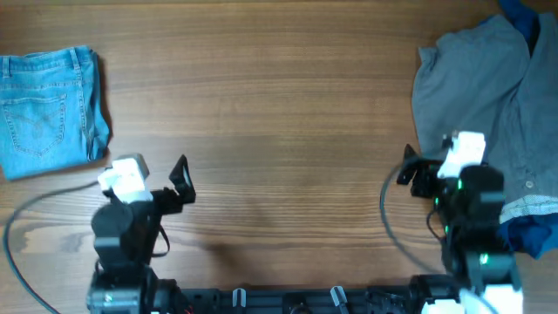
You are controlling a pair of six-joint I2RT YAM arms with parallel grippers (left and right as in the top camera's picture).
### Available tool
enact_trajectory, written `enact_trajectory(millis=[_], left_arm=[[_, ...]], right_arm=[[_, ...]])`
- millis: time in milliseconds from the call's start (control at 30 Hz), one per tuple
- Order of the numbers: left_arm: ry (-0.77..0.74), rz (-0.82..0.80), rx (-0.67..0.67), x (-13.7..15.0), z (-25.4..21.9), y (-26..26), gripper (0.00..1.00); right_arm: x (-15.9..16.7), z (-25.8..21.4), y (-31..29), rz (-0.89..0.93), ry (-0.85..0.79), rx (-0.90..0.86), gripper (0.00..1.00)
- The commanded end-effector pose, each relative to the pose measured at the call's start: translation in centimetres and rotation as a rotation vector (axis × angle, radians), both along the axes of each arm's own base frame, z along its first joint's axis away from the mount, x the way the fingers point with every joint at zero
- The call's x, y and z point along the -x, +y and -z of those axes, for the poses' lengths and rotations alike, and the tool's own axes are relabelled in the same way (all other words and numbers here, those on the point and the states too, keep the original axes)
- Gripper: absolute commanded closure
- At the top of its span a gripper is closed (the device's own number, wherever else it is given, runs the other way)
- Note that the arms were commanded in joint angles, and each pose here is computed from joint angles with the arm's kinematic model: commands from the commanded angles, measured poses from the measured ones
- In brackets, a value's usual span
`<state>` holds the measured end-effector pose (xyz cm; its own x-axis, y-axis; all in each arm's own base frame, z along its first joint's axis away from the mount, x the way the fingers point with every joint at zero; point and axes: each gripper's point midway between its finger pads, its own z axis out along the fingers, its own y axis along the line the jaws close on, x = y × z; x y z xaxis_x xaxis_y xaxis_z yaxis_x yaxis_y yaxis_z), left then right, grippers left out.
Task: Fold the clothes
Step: 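Reach the right gripper into the right pile and grasp the grey shorts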
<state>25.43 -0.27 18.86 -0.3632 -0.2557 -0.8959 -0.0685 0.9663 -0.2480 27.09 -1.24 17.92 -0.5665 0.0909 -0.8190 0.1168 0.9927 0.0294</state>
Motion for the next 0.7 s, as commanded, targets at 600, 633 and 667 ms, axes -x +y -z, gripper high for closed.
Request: enact_trajectory(millis=[600,633,667], left_arm=[[0.216,0.0,0.02,-1.6,-0.5,0.0,0.0],[0.216,0.0,0.02,-1.6,-0.5,0.0,0.0],[0.216,0.0,0.02,-1.6,-0.5,0.0,0.0]], right_arm=[[-0.4,14.5,-8.3,0.406,0.752,0.216,0.32],[-0.3,14.7,-8.7,0.434,0.752,0.203,0.34],[-0.3,14.8,-9.0,0.443,0.753,0.197,0.39]])
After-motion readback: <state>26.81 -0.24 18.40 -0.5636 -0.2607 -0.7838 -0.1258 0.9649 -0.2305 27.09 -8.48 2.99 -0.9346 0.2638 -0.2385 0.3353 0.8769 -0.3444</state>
